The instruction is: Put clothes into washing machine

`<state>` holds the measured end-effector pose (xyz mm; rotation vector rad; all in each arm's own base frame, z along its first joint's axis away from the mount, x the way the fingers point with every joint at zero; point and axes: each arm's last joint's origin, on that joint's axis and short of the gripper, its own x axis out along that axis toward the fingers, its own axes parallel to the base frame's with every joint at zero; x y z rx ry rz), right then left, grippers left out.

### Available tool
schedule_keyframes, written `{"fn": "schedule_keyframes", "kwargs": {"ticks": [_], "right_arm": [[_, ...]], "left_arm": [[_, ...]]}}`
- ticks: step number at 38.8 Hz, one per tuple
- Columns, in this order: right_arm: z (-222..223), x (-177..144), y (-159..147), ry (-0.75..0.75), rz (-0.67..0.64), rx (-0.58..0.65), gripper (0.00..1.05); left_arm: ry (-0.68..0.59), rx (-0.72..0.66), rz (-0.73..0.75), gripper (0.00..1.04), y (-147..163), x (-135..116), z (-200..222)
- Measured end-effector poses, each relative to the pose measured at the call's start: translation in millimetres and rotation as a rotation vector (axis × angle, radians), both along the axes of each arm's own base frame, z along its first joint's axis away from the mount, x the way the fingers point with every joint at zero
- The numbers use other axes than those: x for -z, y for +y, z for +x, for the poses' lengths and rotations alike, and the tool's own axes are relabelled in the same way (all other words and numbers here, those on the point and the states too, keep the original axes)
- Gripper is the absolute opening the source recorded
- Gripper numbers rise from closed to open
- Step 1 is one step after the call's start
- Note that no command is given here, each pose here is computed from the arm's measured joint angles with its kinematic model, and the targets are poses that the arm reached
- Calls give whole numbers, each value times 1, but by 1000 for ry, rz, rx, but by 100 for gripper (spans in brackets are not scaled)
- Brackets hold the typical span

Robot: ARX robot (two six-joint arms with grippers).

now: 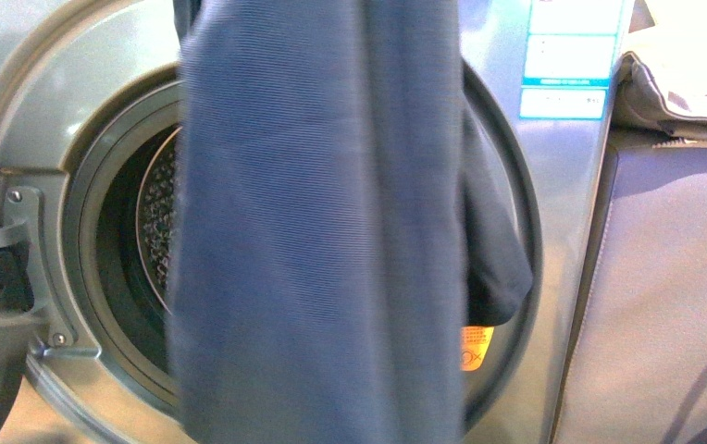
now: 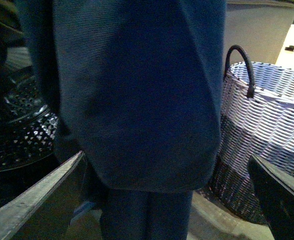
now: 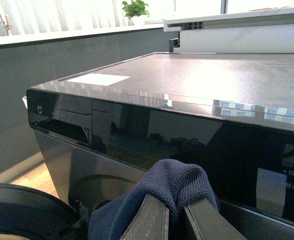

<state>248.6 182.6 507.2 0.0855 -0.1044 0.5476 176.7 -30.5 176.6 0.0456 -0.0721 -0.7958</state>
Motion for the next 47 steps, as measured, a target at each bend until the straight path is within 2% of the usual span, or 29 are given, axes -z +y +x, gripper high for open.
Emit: {"fn": "schedule_keyframes", "kwargs": {"ticks": [8, 23, 30, 37, 43, 47], "right_arm": [[0, 0, 0, 0, 0, 0, 3], [0, 0, 0, 0, 0, 0, 2], [0, 0, 0, 0, 0, 0, 3], [0, 0, 0, 0, 0, 0, 3], [0, 0, 0, 0, 0, 0, 3], [0, 0, 0, 0, 0, 0, 3]], "left_arm": [[11, 57, 6, 98, -13, 7, 8], [-7, 199, -44, 98, -53, -4, 34], [-10, 222, -53, 98, -71, -4, 39], [-21, 58, -38, 98, -99, 5, 59], [-31, -83, -60, 98, -107, 3, 67], [-31, -115, -74, 98, -110, 1, 67]]}}
